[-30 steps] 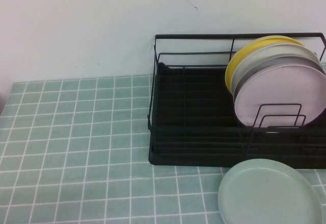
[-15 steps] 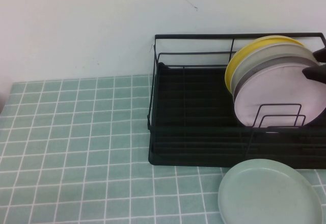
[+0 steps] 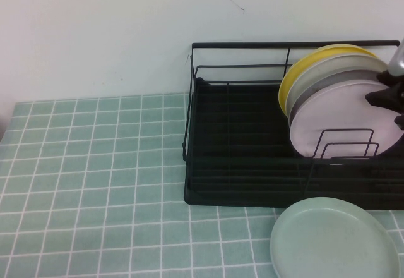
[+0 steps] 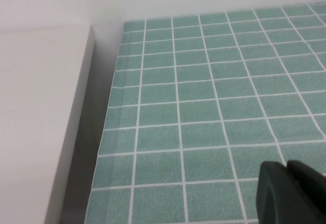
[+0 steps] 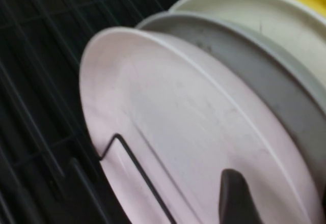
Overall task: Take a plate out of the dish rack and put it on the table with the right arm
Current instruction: Grasp the plate from the shelf, then place the plate from the table
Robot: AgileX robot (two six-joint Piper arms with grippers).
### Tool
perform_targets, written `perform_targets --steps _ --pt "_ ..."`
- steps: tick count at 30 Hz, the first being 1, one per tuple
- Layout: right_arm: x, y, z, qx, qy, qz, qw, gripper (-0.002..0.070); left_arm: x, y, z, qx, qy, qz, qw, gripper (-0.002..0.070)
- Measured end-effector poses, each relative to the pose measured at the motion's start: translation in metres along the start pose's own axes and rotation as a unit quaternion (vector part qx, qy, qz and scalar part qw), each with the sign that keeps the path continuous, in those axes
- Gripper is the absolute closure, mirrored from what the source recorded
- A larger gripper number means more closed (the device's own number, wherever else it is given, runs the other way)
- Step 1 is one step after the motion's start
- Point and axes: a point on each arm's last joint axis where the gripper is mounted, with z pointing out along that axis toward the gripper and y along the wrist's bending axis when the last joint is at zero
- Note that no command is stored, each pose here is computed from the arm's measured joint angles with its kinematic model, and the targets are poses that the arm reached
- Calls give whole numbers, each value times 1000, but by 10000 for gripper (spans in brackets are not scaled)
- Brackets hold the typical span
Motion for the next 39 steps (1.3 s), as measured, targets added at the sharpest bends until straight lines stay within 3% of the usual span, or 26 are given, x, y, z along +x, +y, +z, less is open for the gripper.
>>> perform_targets --steps 9,12,16,21,27,32,36,39 --pt "8 -4 9 11 13 4 1000 342 0 0 0 0 0 0 1000 678" --pt "9 -5 10 16 15 4 1000 400 0 0 0 0 0 0 1000 678" --pt "10 -6 11 23 20 -7 1000 559 0 0 0 0 0 0 1000 678" --pt "3 -6 1 33 15 -7 999 558 0 0 0 0 0 0 1000 678" --pt "-30 -2 -53 83 -13 2 996 562 0 0 0 0 0 0 1000 678" --pt "-58 15 -115 131 -35 56 989 594 0 0 0 0 0 0 1000 678" --pt "-67 41 -156 120 -31 126 984 594 0 0 0 0 0 0 1000 678" --pt "-64 63 -173 77 14 193 978 594 0 0 0 0 0 0 1000 678"
